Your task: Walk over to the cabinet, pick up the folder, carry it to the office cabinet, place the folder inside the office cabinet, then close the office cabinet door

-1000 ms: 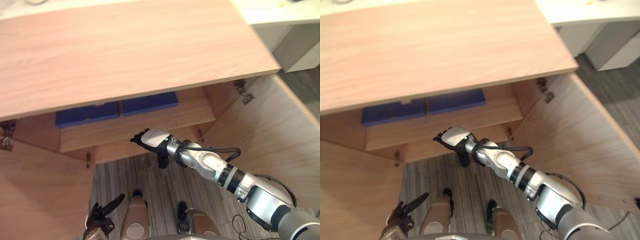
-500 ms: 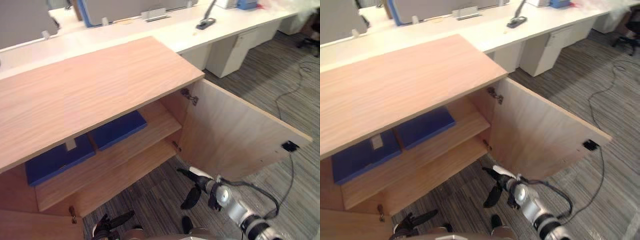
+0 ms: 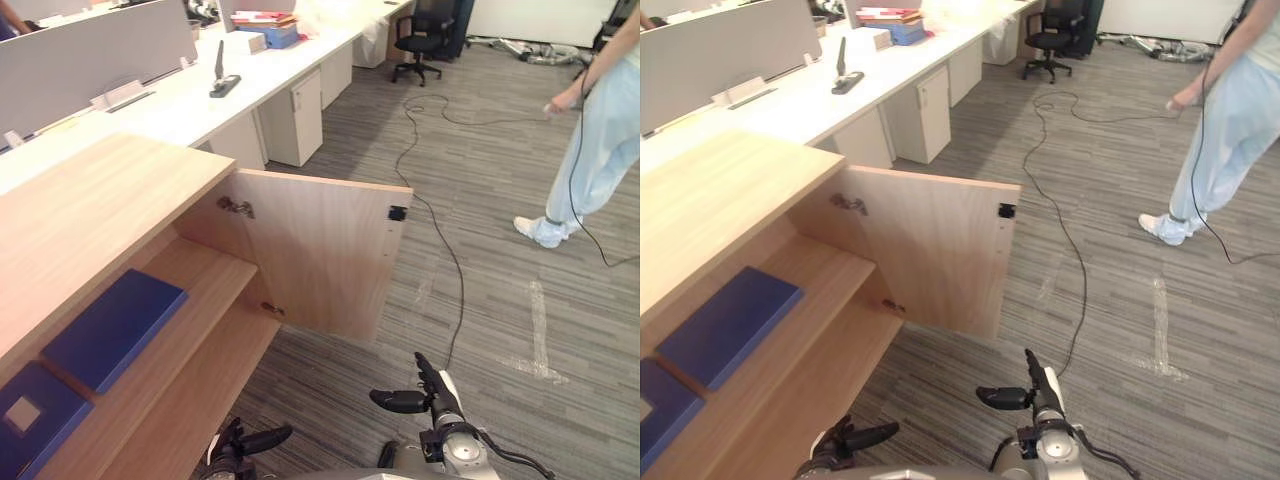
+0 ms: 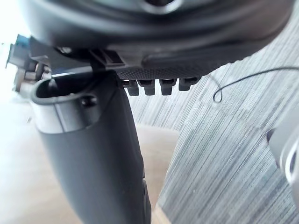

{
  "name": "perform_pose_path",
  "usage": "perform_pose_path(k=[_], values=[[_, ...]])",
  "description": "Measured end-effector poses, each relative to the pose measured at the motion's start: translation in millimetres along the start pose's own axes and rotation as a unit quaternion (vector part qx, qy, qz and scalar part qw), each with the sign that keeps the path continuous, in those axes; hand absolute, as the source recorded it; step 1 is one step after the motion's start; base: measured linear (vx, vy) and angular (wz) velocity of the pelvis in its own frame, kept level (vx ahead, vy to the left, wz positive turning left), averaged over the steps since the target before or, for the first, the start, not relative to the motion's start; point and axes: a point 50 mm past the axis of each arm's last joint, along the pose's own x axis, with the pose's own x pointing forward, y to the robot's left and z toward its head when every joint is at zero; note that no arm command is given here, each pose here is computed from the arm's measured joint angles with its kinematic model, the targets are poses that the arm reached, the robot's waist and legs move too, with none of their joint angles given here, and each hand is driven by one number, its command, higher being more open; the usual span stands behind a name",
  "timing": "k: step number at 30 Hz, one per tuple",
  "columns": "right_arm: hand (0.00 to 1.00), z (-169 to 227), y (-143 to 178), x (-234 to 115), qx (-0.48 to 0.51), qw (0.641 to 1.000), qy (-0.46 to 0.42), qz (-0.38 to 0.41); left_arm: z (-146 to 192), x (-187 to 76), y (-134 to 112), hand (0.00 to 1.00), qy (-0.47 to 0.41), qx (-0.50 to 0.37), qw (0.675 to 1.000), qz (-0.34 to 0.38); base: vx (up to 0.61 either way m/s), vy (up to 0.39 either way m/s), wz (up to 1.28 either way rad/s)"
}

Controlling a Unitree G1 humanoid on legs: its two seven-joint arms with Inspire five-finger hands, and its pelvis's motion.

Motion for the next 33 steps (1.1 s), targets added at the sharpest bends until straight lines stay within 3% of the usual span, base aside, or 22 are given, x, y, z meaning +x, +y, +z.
perform_pose_path(k=[7, 14, 18, 26, 33], values=[[1.0, 1, -40, 4, 0.017, 0.994, 0.003, -0.112, 0, 0, -1, 1.0, 0.0, 0.016, 1.0, -0.003, 0.05, -0.045, -0.36], [1.0, 19, -47, 12, 0.02, 0.992, -0.023, -0.124, -8, -2, -6, 1.0, 0.009, 0.005, 1.0, -0.003, 0.08, 0.051, 0.06], [1.0, 43, -49, 19, 0.023, 0.99, -0.061, -0.126, -8, -3, -4, 1.0, 0.008, 0.005, 1.0, -0.002, 0.01, 0.069, 0.13], [1.0, 138, -81, 38, 0.022, 0.969, -0.195, -0.152, -12, -4, 12, 1.0, 0.014, -0.025, 0.999, 0.024, -0.01, 0.045, 0.08], [1.0, 177, -90, 55, 0.064, 0.965, -0.207, -0.149, -43, -14, 31, 1.0, 0.065, -0.062, 0.994, 0.058, -0.01, 0.006, 0.11]])
